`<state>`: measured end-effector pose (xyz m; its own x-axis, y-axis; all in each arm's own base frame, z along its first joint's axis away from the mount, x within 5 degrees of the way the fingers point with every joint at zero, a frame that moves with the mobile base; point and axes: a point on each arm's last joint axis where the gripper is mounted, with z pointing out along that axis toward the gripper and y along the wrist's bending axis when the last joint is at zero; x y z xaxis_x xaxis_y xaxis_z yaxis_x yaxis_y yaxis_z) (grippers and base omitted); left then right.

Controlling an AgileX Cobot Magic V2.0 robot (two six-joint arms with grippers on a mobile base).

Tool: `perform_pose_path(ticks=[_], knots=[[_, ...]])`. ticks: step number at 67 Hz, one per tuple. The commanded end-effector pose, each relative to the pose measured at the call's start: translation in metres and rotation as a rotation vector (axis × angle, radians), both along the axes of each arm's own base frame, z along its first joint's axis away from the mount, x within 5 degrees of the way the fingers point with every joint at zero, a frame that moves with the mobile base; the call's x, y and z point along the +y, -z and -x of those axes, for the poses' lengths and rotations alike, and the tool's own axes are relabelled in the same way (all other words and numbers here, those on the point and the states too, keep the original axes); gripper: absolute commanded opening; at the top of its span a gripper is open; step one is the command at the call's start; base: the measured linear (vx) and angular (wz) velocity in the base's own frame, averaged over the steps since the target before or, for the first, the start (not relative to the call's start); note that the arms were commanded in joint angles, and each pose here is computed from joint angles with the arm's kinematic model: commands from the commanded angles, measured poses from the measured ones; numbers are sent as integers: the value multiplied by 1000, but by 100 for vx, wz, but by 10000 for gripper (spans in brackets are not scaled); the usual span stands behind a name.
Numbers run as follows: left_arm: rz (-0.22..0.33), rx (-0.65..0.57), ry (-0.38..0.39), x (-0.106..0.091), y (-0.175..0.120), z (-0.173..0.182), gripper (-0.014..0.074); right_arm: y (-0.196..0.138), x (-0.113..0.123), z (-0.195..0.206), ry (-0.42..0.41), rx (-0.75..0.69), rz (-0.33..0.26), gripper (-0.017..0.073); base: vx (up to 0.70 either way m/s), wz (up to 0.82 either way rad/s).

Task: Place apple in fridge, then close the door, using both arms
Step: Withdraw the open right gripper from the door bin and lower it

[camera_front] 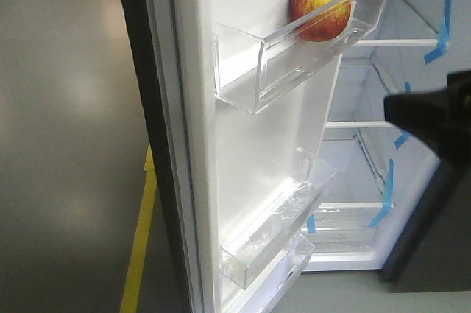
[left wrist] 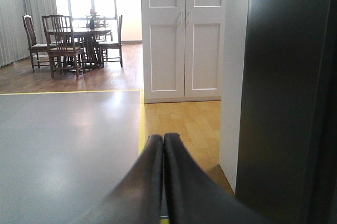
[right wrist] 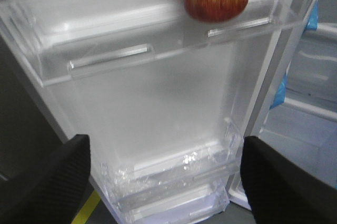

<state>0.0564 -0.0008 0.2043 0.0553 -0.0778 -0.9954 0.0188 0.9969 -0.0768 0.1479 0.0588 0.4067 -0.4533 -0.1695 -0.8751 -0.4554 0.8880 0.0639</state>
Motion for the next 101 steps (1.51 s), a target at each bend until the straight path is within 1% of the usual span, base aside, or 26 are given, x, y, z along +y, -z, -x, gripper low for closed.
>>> perform_pose_path(ticks=[1,14,30,35,41,51,62,73,85,101], knots=[[13,-104,0,0,-13,3,-6,7,-6,17,23,-71,-30,559,0,0],[13,-104,0,0,-13,3,-6,45,-13,51,10,2,-19,559,0,0],[13,-104,0,0,-13,3,-6,74,-19,89,-12,99,-29,559,0,0],[13,-104,0,0,-13,3,-6,83,-19,101,-37,130,-43,559,0,0],[13,-104,0,0,-13,3,-6,93,-17,115,-98,166,-65,559,0,0],[13,-104,0,0,-13,3,-6,104,-14,133,-164,216,-100,559,0,0],[13,-104,0,0,-13,3,-6,119,-15,144,-195,269,-88,559,0,0],[13,-104,0,0,-13,3,-6,123,-15,147,-188,276,-101,559,0,0],[13,-104,0,0,-13,3,-6,123,-14,148,-199,283,-113,559,0,0],[13,-116,0,0,-14,3,-6,123,-14,148,-200,284,-111,559,0,0]])
